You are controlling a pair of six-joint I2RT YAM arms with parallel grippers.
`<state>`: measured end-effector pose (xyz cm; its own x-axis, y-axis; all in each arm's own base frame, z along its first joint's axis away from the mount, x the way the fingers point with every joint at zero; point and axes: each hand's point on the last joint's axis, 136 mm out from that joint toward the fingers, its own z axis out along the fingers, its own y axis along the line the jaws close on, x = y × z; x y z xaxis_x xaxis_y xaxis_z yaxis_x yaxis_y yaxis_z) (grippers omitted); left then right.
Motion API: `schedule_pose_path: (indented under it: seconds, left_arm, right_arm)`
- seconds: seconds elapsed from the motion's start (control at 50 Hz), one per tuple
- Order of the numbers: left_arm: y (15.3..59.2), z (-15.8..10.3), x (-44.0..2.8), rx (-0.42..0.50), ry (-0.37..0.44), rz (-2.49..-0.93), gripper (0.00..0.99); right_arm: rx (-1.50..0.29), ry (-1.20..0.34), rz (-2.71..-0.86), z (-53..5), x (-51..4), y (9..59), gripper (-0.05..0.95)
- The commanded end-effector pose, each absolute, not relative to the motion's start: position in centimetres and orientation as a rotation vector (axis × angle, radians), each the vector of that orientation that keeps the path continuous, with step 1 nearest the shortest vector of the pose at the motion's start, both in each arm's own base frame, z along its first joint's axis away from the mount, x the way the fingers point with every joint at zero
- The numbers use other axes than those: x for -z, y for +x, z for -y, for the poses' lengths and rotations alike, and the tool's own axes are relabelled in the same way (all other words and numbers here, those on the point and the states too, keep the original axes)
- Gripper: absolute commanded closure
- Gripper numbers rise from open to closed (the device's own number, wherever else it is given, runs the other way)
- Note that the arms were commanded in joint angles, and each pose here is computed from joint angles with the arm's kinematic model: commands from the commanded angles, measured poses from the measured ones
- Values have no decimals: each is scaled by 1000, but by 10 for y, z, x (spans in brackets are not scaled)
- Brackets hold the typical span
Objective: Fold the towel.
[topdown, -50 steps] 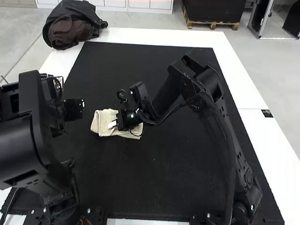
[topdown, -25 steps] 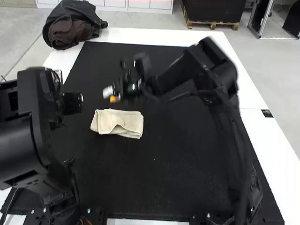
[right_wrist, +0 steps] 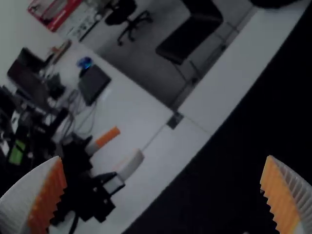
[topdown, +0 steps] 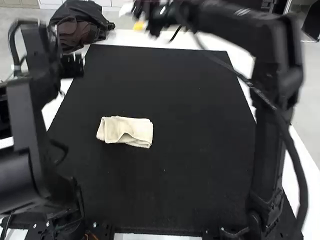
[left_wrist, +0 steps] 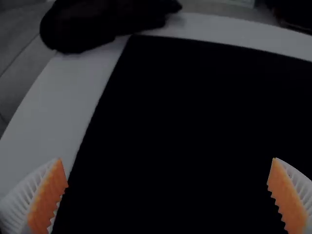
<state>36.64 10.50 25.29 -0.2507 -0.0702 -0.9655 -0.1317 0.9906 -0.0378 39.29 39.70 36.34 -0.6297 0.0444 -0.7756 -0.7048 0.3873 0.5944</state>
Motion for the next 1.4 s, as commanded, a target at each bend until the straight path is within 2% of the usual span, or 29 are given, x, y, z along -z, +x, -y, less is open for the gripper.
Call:
schedule_pose_path:
  seconds: [0.0, 0.1, 0.26, 0.42, 0.56, 0.78, 0.94, 1.18, 1.26, 1.32, 1.38]
  left_arm:
    - [370, -84, -310, -15, -93, -1720, 33]
    - [367, -62, -345, 28, -55, -1672, 33]
    - [350, -32, -381, 54, -19, -1598, 33]
    - [318, -11, -414, 40, -14, -1484, 33]
    - [285, 1, -437, 57, -9, -1369, 33]
    - [226, -2, -462, 38, -48, -1200, 33]
    - [171, -11, -480, 12, -81, -1035, 33]
    - [97, -18, -491, -39, -101, -841, 33]
    - [82, -19, -490, -35, -110, -801, 33]
    - [86, -19, -481, -46, -101, -819, 33]
    - [94, -19, -475, -51, -99, -834, 33]
  right_arm:
    - [-1168, -530, -1688, -334, -467, 385, -21]
    - [-1084, -463, -1618, -283, -510, 370, -21]
    - [-900, -378, -1559, -213, -540, 346, -21]
    - [-699, -246, -1500, -144, -541, 316, -21]
    - [-609, -191, -1349, -103, -547, 267, -21]
    - [-542, -170, -1138, -73, -554, 180, -21]
    - [-467, -90, -993, -47, -558, 120, -21]
    - [-111, 35, -941, 0, -532, 66, -21]
    - [-7, 123, -850, 18, -526, 44, -21]
    - [15, 166, -745, 25, -521, 27, -21]
    - [40, 223, -782, 34, -509, 45, -21]
